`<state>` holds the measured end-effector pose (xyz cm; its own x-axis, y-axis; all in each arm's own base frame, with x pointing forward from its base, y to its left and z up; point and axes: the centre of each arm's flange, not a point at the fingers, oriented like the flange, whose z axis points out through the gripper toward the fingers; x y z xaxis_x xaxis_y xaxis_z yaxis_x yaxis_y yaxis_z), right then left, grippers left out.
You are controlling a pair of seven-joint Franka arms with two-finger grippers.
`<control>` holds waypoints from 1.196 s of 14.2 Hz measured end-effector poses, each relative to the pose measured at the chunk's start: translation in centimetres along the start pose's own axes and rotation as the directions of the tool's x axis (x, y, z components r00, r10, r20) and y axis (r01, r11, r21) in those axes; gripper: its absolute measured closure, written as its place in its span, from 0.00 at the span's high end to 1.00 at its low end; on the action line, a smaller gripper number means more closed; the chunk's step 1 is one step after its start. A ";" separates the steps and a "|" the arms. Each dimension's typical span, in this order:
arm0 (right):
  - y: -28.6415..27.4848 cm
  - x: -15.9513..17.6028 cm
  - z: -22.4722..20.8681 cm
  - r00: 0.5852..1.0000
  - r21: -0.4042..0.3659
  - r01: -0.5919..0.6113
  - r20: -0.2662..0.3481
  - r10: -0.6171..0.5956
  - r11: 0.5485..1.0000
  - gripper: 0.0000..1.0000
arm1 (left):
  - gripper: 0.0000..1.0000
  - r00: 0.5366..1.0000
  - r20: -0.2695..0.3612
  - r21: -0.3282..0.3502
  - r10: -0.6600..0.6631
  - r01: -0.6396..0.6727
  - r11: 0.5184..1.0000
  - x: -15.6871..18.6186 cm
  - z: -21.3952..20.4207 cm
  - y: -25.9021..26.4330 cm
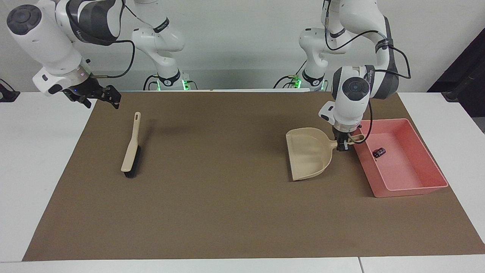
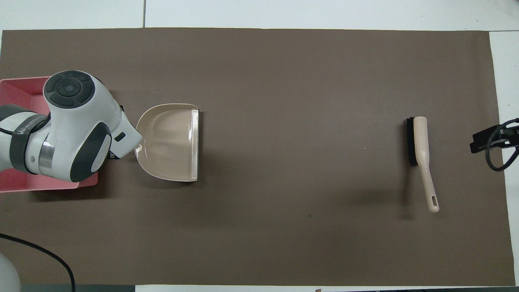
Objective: Clean e-waste and dump in bin
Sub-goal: 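Lower the dustpan onto the table beside the bin and release it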
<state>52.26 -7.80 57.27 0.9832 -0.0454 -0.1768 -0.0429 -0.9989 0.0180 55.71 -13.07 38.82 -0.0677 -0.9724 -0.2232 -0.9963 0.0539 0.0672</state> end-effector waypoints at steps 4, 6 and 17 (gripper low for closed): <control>-0.2 -0.1 -0.8 1.000 0.010 0.000 -0.016 0.000 1.000 0.99 | 0.33 1.000 0.001 -0.011 -0.002 0.002 1.000 0.1 2.2 -0.6; -0.2 -0.1 -0.8 1.000 0.010 0.000 -0.016 0.000 1.000 0.99 | 0.33 1.000 0.003 -0.015 -0.002 0.002 1.000 0.1 2.5 -0.7; -0.1 -0.8 -1.7 0.999 0.010 -0.003 -0.034 0.003 1.000 1.00 | 0.97 0.850 0.045 -0.049 -0.524 0.526 0.849 -3.3 -4.1 2.7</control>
<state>51.82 -7.67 59.09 0.9885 -0.0482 -0.1430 -0.0475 -0.9988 0.0084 53.48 -10.61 43.74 0.4624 -0.8451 -0.2683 -0.8789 -0.4768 -0.0130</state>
